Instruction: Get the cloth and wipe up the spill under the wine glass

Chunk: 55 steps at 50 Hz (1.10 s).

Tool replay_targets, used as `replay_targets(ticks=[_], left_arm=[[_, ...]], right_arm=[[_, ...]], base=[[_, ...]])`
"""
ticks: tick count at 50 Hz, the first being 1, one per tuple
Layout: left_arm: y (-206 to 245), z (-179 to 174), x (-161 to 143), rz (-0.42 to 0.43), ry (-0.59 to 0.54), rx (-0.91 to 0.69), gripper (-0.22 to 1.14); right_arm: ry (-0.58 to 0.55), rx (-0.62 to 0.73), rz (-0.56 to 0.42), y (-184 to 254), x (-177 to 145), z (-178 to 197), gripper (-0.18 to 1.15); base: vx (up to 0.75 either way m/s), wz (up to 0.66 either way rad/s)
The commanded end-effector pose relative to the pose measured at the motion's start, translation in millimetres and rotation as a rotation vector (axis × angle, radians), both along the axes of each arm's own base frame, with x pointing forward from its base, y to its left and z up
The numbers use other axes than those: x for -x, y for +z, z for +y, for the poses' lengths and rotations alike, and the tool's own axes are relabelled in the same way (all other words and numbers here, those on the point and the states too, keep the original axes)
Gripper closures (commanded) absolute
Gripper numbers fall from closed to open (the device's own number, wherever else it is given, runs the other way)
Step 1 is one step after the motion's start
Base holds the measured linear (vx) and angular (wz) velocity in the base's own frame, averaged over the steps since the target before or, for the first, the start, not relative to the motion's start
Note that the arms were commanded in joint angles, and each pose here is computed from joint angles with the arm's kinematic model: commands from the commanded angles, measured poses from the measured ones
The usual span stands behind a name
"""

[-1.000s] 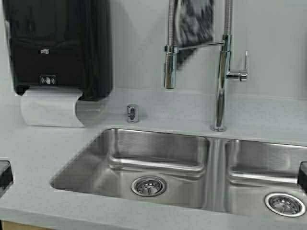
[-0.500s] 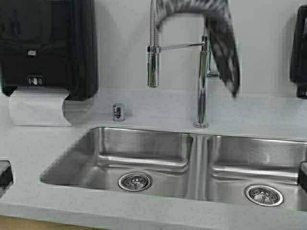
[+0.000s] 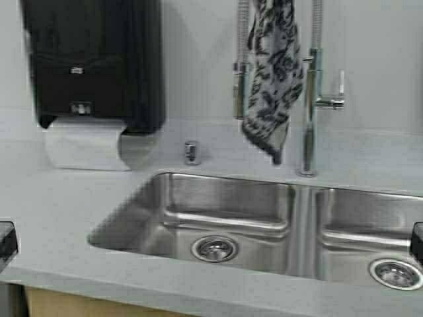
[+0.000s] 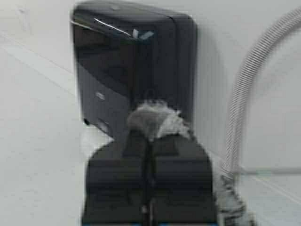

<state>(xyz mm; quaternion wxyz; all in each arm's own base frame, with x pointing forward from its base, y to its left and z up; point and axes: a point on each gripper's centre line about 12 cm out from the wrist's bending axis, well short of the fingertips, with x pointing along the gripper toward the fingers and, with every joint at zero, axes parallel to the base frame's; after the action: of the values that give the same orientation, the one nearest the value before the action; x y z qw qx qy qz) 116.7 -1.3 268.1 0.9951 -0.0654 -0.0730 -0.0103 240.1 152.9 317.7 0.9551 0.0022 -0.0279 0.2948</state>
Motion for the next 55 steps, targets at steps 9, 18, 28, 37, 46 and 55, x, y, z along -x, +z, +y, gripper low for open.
replay_targets(ticks=[9,18,28,37,46,55], left_arm=[[6.3,0.0,2.0,-0.023,-0.001,0.009,0.89],[5.9,0.0,1.9,-0.023,-0.001,0.009,0.89],[3.4,0.0,0.4,-0.014,-0.001,0.009,0.89],[2.8,0.0,-0.1,-0.012,-0.001,0.008,0.89],[3.2,0.1,0.1,-0.02,-0.001,0.008,0.89],[3.4,0.1,0.0,-0.029,-0.001,0.01,0.89]], right_arm=[[-0.01,-0.027,-0.038,11.5,0.9,-4.0,0.9],[-0.012,-0.035,-0.034,11.8,1.3,-4.7,0.9],[-0.014,-0.04,-0.029,10.8,1.4,-5.0,0.9],[-0.014,-0.042,-0.032,10.7,1.6,-5.1,0.9],[-0.013,-0.047,-0.039,12.2,1.6,-5.0,0.9],[-0.012,-0.044,-0.037,10.2,0.5,-4.2,0.9]], base=[[-0.02,0.28],[0.0,0.38],[0.03,0.5],[0.02,0.52],[0.02,0.51],[0.02,0.5]])
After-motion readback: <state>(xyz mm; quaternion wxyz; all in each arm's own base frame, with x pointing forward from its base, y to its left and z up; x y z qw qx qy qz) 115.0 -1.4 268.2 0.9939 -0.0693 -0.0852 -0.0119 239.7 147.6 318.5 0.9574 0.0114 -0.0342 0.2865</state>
